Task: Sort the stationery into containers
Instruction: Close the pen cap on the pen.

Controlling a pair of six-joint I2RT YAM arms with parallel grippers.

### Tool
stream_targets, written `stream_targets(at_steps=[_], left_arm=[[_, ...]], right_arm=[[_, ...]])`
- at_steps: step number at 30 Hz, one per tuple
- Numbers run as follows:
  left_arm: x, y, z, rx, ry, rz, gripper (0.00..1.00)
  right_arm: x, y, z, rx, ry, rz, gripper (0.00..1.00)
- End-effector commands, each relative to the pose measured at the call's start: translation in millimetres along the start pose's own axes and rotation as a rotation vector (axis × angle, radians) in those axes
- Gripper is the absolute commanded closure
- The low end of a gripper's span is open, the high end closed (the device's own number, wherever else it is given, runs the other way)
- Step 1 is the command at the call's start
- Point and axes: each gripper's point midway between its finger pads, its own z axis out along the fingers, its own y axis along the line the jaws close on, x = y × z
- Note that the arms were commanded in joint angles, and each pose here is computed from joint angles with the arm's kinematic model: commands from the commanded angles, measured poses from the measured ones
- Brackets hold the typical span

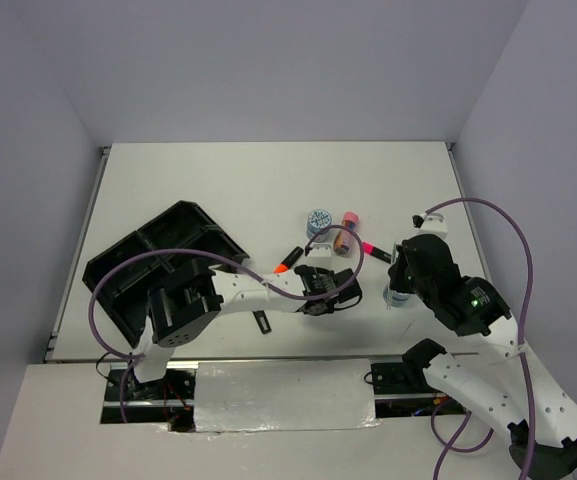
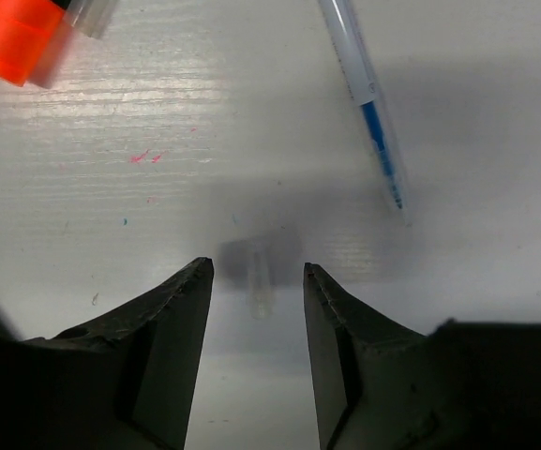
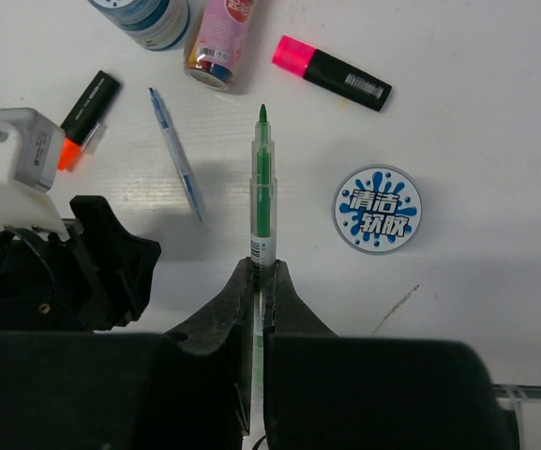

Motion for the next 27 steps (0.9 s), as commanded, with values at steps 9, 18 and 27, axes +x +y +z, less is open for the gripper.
stream_targets(at_steps=[9,18,27], left_arm=[[16.0,1.9,16.7,-0.022,0.043,-0.020,0.52],[36.0,3.0,20.1,0.004,0.110,-0.017,0.89],[13.0,1.8,-4.3,0.076,0.038,-0.012,1.00]], right_arm=[[-9.8,3.8,-7.4,-0.030,-0.027,-0.012,1.00],[-11.1,3.3,-9.6,-0.034,-0.039,-0.007,1.00],[-11.8,14.5,-10.4,-0.095,-0.036,-0.011,1.00]])
